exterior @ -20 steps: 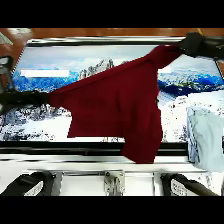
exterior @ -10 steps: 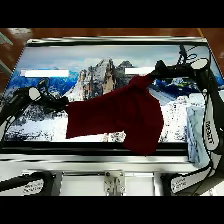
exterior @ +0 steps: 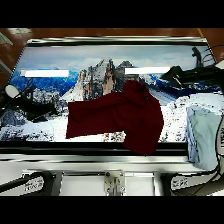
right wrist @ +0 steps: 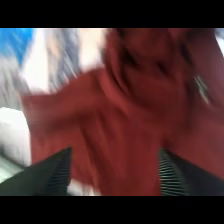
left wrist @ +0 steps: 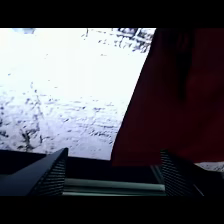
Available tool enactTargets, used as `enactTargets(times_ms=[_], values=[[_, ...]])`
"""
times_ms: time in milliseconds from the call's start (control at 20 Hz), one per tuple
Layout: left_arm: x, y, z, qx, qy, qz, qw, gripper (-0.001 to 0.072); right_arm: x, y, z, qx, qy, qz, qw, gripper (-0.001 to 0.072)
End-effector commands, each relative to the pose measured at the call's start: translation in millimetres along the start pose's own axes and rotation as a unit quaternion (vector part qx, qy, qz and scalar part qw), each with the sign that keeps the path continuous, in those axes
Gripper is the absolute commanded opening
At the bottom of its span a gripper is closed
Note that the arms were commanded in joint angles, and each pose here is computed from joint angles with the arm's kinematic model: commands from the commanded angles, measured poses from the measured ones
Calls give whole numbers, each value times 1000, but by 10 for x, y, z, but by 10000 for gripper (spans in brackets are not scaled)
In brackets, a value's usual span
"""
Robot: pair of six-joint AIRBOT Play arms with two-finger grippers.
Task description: Fold the shirts.
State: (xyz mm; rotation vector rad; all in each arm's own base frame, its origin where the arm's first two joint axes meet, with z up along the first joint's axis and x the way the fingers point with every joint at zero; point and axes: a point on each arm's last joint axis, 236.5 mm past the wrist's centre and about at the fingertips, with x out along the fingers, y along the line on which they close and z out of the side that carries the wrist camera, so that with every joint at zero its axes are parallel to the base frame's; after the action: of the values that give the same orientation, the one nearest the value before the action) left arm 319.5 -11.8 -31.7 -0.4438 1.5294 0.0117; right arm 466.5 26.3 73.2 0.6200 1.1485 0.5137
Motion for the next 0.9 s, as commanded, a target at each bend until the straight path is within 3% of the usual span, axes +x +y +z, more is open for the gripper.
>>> enactTargets(times_ms=[0,200,450,850], values=[[0,93,-447,-23,48,-77,996,712,-588,-217,-743,25,124,11,992,593],[480,15,-732,-108,56,-182,976,715,-746,-415,-669,72,71,15,995,594],[783,84,-698,-155,25,-183,971,714,-686,-498,-575,71,51,-3,996,593],[1049,-237,-641,-131,30,-202,970,711,-665,-474,-581,76,54,-2,996,593]])
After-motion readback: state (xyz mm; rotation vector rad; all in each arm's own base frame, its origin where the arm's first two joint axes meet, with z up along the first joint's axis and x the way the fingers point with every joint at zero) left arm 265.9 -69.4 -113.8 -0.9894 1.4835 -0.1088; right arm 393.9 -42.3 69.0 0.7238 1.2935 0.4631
